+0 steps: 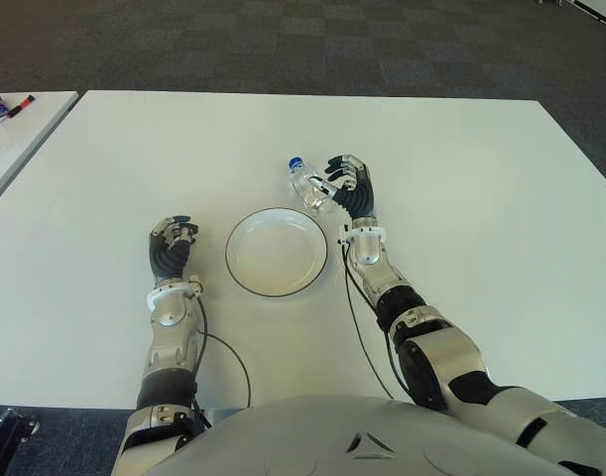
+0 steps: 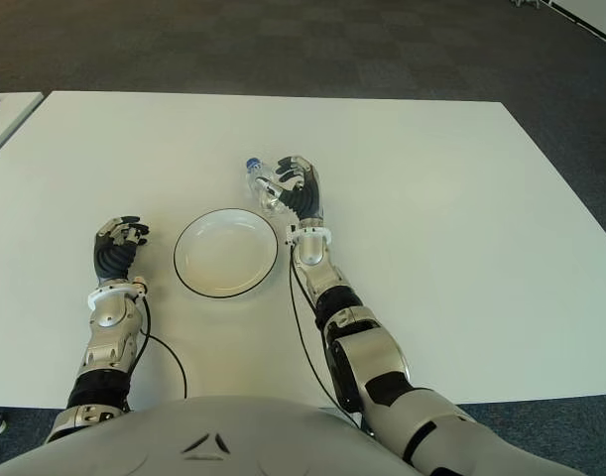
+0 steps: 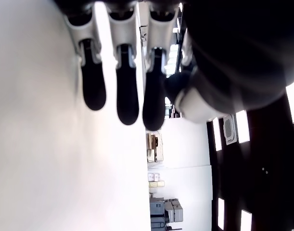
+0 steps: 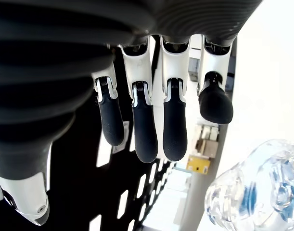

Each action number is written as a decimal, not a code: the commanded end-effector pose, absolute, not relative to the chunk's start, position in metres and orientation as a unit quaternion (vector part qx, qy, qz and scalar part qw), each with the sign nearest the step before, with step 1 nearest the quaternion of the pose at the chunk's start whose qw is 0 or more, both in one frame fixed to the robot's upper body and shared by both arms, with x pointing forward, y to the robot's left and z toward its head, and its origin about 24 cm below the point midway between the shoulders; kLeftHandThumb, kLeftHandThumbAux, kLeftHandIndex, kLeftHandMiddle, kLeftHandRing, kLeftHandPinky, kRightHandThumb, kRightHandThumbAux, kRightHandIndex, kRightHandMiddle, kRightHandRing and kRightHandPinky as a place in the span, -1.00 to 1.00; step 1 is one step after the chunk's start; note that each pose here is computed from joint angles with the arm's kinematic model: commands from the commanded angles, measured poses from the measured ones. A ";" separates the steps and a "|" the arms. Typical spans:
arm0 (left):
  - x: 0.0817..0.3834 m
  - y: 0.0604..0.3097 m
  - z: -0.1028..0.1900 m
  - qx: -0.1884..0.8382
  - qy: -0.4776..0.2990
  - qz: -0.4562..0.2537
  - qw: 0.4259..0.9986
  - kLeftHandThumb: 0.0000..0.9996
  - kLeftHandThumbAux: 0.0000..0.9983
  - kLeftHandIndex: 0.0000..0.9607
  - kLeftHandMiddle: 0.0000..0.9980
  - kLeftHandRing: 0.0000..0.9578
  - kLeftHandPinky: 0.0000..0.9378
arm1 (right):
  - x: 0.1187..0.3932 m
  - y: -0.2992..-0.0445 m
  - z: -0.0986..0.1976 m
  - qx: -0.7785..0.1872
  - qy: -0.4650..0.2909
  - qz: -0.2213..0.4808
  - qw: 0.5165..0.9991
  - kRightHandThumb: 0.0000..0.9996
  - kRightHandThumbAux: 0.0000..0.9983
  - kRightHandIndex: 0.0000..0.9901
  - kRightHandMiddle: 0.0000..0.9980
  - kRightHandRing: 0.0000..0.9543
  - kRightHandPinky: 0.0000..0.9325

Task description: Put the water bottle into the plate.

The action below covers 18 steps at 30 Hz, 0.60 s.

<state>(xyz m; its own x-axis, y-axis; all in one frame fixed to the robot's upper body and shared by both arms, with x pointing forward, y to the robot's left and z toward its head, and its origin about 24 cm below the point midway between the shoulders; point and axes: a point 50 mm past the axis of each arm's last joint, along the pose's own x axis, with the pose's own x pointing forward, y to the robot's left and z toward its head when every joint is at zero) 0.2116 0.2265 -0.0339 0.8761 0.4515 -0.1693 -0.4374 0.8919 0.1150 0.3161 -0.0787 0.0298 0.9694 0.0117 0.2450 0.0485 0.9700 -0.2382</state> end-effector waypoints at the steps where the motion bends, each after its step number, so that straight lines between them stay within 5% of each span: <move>1: 0.197 0.224 -0.056 0.034 0.163 0.236 0.957 0.36 0.45 -0.13 0.02 0.00 -0.04 | 0.314 -0.081 0.032 -0.133 -0.123 -0.007 0.983 0.91 0.32 -0.22 0.00 0.07 0.67; 18: 0.199 0.224 -0.058 0.040 0.169 0.236 0.956 0.36 0.45 -0.14 0.01 -0.01 -0.06 | 0.307 -0.077 0.047 -0.138 -0.139 0.010 0.981 0.91 0.32 -0.22 0.00 0.07 0.64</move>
<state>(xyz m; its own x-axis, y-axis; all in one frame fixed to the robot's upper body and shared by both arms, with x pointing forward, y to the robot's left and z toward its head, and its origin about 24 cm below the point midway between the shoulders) 0.2137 0.2261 -0.0347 0.8716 0.4596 -0.1706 -0.4437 0.8875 0.1244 0.3094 -0.0785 0.0493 0.9573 0.0481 0.2851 0.0278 0.9662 -0.2563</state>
